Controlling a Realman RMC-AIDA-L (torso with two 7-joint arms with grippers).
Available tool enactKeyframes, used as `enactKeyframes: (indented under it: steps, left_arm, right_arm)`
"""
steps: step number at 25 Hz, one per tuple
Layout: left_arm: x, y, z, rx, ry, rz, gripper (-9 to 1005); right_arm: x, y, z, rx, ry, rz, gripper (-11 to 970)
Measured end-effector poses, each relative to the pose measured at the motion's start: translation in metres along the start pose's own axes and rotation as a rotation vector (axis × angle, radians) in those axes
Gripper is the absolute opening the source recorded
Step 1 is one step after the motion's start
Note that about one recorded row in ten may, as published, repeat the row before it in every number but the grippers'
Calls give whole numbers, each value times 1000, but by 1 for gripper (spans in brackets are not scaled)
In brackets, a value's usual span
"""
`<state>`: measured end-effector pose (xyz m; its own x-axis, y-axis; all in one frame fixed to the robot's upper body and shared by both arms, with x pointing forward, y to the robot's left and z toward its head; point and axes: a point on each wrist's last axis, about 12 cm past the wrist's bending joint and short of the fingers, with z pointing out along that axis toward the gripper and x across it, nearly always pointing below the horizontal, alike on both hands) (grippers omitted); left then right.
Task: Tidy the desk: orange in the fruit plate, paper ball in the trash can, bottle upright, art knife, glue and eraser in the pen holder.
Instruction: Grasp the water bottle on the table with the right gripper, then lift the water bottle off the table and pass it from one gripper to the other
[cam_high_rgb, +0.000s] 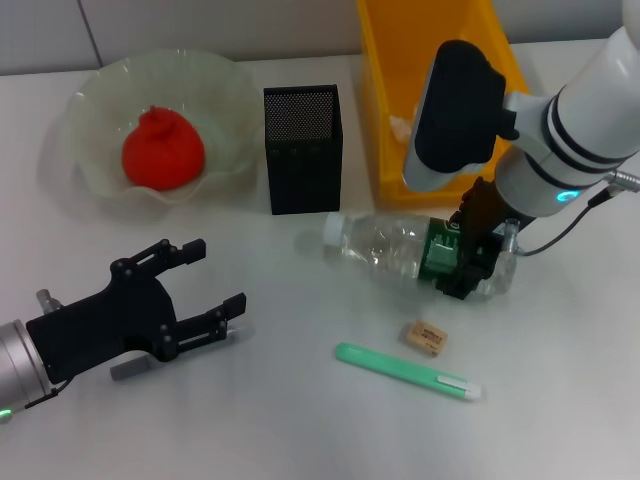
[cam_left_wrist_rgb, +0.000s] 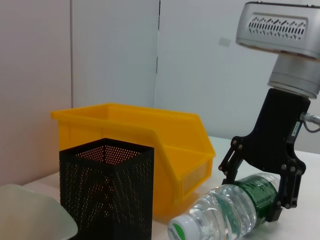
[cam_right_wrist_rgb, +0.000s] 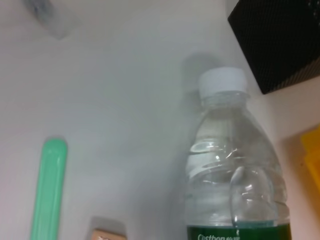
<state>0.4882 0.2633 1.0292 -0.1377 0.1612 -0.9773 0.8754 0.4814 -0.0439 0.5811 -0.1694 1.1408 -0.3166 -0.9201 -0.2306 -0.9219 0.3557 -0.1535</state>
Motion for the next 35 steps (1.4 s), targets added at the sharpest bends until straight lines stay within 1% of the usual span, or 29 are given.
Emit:
enactKeyframes:
  steps: [9,19,30,35]
  left_arm:
    - [0,0,1,2,-1,1,829]
    - [1,0,0,-2,2,-2,829]
    - [2,-1,-1,-4,1,-5,829]
    - [1,-1,-1,-5,-2,-4,829]
  right_arm:
    - [-2,1,7,4,-9,-5,822]
    - [-7,6,12,10,-7,-29,796]
    - [-7,5,14,11,0,-21,773]
    - [-4,5,6,29,-32,-12,770]
